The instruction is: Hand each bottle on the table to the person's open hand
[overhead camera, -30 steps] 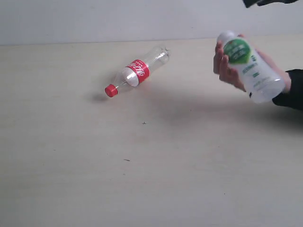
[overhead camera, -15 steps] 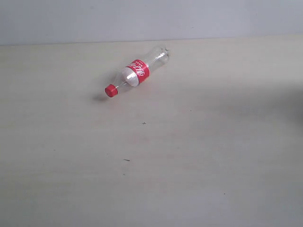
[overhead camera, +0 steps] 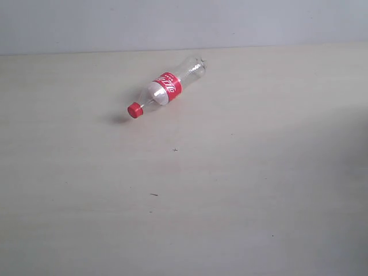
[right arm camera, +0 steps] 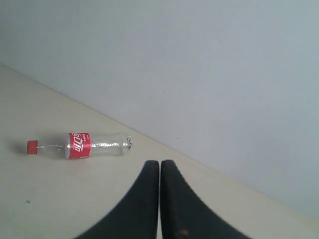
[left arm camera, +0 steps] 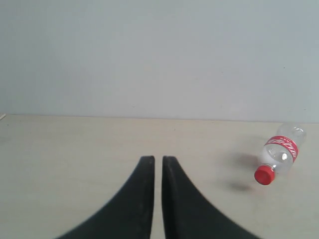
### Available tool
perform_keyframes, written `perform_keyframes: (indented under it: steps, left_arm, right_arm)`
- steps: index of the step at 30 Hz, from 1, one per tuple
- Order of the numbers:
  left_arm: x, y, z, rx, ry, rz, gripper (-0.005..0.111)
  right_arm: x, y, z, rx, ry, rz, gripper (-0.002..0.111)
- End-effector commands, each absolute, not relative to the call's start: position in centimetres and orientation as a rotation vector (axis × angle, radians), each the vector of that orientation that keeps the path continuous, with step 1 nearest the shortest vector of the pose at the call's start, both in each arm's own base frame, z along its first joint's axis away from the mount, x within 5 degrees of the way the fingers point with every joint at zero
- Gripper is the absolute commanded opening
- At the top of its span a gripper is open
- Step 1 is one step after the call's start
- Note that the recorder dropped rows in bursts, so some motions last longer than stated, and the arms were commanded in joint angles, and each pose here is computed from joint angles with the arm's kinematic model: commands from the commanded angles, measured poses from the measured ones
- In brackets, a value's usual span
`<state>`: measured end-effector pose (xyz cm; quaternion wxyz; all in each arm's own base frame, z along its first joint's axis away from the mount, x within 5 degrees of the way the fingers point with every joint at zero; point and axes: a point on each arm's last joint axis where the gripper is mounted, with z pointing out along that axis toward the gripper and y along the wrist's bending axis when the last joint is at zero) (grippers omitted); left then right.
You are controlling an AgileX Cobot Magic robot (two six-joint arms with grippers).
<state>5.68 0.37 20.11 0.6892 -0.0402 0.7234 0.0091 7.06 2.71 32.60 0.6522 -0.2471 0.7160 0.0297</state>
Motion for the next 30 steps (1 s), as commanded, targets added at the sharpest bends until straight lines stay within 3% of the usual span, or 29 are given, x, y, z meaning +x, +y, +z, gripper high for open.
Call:
perform_keyframes:
  steps: [1,30]
  left_arm:
    - [5.63,0.34,20.18,-0.083,1.607,0.019,0.008]
    - [5.63,0.34,20.18,-0.083,1.607,0.019,0.008]
  right_arm:
    - [7.05,2.72,32.58,-0.552,1.607,0.07,0.001]
    - [7.09,2.72,32.87,-0.495,1.593,0.115,0.001]
